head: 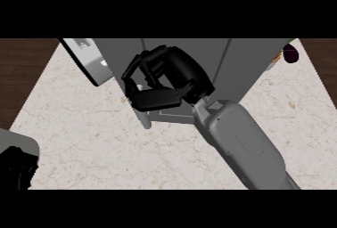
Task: Pick up the bottled water, place it into the cabinet and close the cabinet
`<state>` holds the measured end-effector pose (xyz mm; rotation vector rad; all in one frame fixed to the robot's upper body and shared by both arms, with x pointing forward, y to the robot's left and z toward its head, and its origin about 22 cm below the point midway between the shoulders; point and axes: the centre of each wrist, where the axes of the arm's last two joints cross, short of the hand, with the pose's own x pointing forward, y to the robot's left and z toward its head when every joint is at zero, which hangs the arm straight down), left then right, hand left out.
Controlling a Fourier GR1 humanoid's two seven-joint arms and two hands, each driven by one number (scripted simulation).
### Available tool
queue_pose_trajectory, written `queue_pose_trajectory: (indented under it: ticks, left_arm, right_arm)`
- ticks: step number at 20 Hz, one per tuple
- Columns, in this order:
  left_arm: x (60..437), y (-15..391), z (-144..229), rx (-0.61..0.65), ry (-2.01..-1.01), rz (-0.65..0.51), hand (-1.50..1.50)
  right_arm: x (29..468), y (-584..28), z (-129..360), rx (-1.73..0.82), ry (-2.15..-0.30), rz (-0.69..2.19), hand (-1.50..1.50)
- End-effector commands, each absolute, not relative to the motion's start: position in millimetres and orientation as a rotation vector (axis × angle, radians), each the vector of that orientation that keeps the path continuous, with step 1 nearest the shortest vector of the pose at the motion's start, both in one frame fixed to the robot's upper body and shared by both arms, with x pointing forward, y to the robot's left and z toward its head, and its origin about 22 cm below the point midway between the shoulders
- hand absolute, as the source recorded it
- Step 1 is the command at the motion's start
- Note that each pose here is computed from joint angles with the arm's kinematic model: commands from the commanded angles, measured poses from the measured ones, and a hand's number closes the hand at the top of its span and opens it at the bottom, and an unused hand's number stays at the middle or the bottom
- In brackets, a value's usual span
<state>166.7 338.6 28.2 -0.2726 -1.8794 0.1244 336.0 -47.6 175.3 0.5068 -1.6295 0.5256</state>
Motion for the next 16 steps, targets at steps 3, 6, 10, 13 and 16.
queue_pose_trajectory:
  ticks: [3,6,10,13,16]
  left_arm:
    - [169,340,35,-0.271,-1.874,0.097,1.50]
    - [171,339,29,-0.308,-1.881,0.109,1.50]
    - [163,336,29,-0.320,-1.879,0.092,1.50]
    - [176,332,35,-0.312,-1.888,0.083,1.50]
    - [178,328,42,-0.323,-1.901,0.082,1.50]
  right_arm:
    - [387,-90,160,0.384,-1.625,0.452,1.50]
    - [397,-104,166,0.392,-1.650,0.458,1.50]
    - [401,-116,154,0.372,-1.639,0.470,1.50]
    - [400,-106,151,0.400,-1.644,0.475,1.50]
    - [403,-114,145,0.392,-1.653,0.464,1.50]
